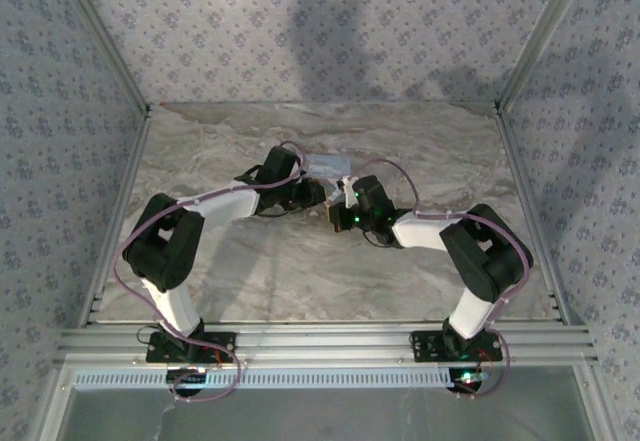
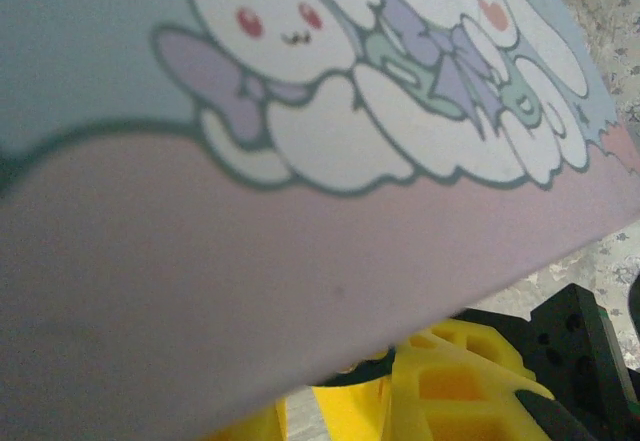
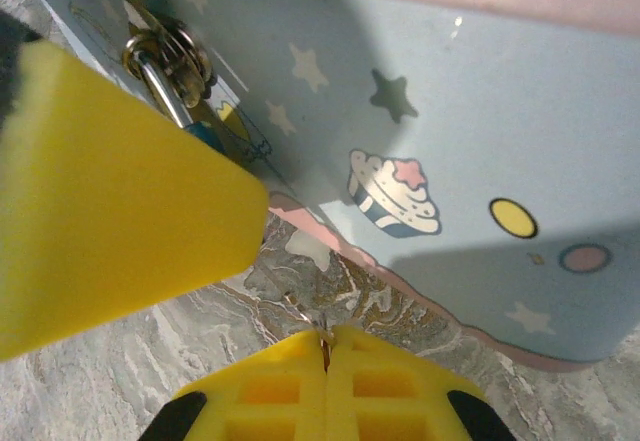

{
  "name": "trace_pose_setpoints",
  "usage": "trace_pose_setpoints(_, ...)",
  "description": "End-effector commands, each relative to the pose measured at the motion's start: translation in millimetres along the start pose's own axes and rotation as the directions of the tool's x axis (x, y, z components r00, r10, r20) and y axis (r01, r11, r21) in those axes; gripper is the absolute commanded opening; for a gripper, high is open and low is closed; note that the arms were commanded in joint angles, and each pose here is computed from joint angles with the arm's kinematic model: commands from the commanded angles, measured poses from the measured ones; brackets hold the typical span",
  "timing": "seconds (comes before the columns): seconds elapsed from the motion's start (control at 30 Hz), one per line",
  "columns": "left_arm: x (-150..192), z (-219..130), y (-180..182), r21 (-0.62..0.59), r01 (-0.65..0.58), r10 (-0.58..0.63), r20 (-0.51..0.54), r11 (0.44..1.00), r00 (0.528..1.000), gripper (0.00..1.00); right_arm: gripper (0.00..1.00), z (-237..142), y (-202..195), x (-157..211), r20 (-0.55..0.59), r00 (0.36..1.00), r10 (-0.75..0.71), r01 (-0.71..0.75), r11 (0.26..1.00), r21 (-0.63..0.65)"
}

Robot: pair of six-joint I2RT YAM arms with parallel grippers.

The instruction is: Unlock a padlock with a key

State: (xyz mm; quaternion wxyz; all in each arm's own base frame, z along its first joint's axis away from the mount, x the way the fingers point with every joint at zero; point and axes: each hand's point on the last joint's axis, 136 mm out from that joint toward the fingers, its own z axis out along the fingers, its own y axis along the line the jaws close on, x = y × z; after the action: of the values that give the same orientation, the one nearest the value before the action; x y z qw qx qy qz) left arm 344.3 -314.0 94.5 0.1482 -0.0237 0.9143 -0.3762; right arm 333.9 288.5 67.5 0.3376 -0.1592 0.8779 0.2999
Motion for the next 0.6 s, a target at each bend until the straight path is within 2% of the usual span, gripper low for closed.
trace_pose_setpoints(0.0, 10.9, 8.1, -3.8, 0.015, -0.003, 0.003, -0.047, 1.0, 0.999, 0.2, 0.0, -9.1, 29.6, -45.5, 0.156, 0.987, -0.026, 0.044, 0.993, -0.108)
trace_pose_setpoints(0.57, 12.9, 8.5, -5.0, 0.018, -0.005, 0.006, -0.052, 1.0, 0.999, 0.2, 0.0, -7.3, 20.9, -54.2, 0.185, 0.983, -0.009, 0.027, 0.995, -0.096)
